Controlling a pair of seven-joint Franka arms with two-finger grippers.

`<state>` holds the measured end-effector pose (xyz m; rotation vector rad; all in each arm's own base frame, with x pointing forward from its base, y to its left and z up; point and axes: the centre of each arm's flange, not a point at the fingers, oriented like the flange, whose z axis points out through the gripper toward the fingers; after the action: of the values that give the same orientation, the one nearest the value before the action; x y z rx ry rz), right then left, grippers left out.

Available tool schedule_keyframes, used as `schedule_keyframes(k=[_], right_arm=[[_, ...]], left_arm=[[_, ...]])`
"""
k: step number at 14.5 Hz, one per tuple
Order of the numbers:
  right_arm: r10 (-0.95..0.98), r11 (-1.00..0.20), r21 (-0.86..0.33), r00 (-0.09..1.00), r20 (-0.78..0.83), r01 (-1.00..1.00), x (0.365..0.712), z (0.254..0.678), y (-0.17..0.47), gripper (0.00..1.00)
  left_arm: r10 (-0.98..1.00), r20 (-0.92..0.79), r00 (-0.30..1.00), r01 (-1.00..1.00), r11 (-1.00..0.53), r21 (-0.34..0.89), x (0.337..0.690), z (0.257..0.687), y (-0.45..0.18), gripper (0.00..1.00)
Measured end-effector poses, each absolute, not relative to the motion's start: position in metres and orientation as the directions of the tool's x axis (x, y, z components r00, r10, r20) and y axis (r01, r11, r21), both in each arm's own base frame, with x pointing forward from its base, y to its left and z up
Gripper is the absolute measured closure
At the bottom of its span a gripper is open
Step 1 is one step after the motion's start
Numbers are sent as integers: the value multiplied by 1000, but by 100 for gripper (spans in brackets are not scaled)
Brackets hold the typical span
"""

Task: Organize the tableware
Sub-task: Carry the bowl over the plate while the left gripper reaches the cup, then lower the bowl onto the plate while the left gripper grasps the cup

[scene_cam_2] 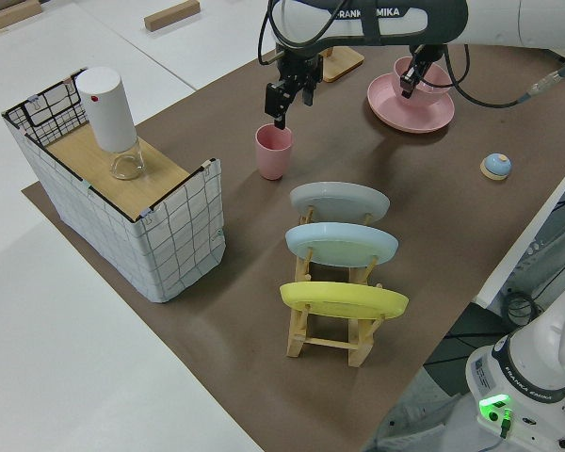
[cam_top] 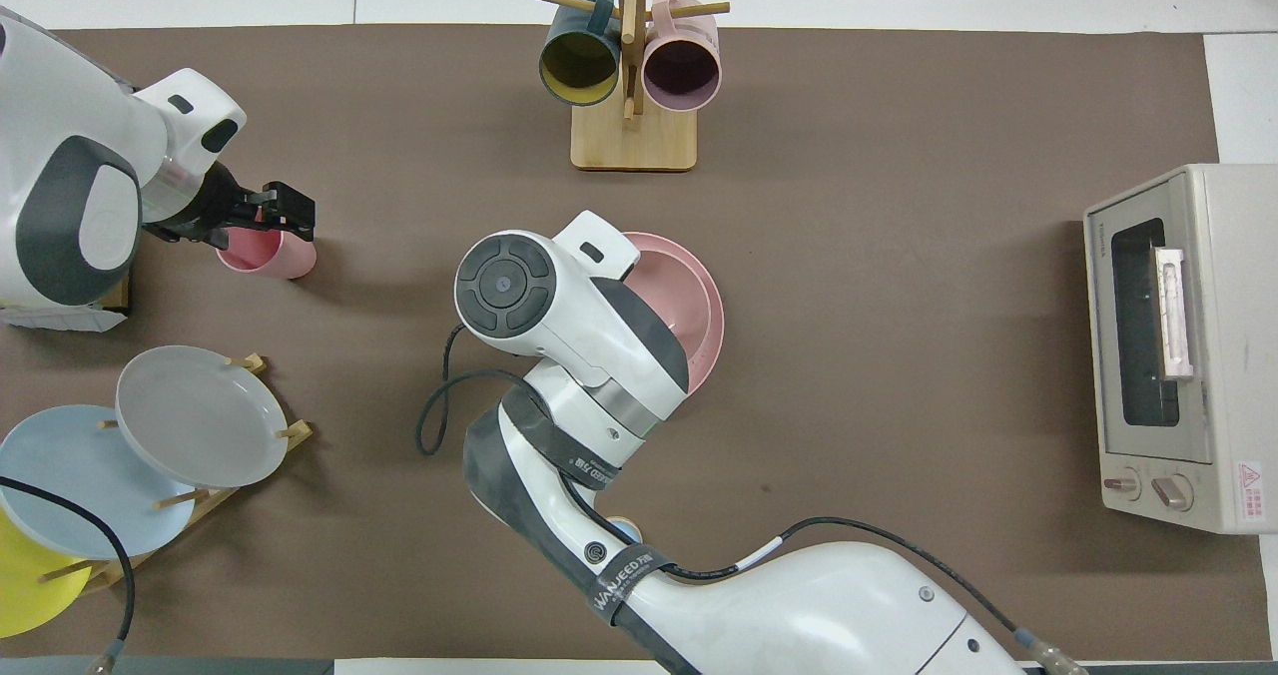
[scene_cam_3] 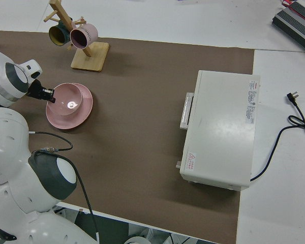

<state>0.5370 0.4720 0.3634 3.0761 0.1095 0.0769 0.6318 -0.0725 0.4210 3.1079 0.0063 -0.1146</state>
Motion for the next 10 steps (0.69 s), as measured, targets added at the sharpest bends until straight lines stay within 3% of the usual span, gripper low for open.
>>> schedule_keyframes(k=[8,10], right_arm=[[74,-997,41,996,55,71,526,350,475,95],[68,-997,32,996,59,66,527,354,474,78]], left_arm=[[9,-73,997,12,-999,39,643,388,-75,2],[10,-77,997,13,-999,39,640,377,-74,5]])
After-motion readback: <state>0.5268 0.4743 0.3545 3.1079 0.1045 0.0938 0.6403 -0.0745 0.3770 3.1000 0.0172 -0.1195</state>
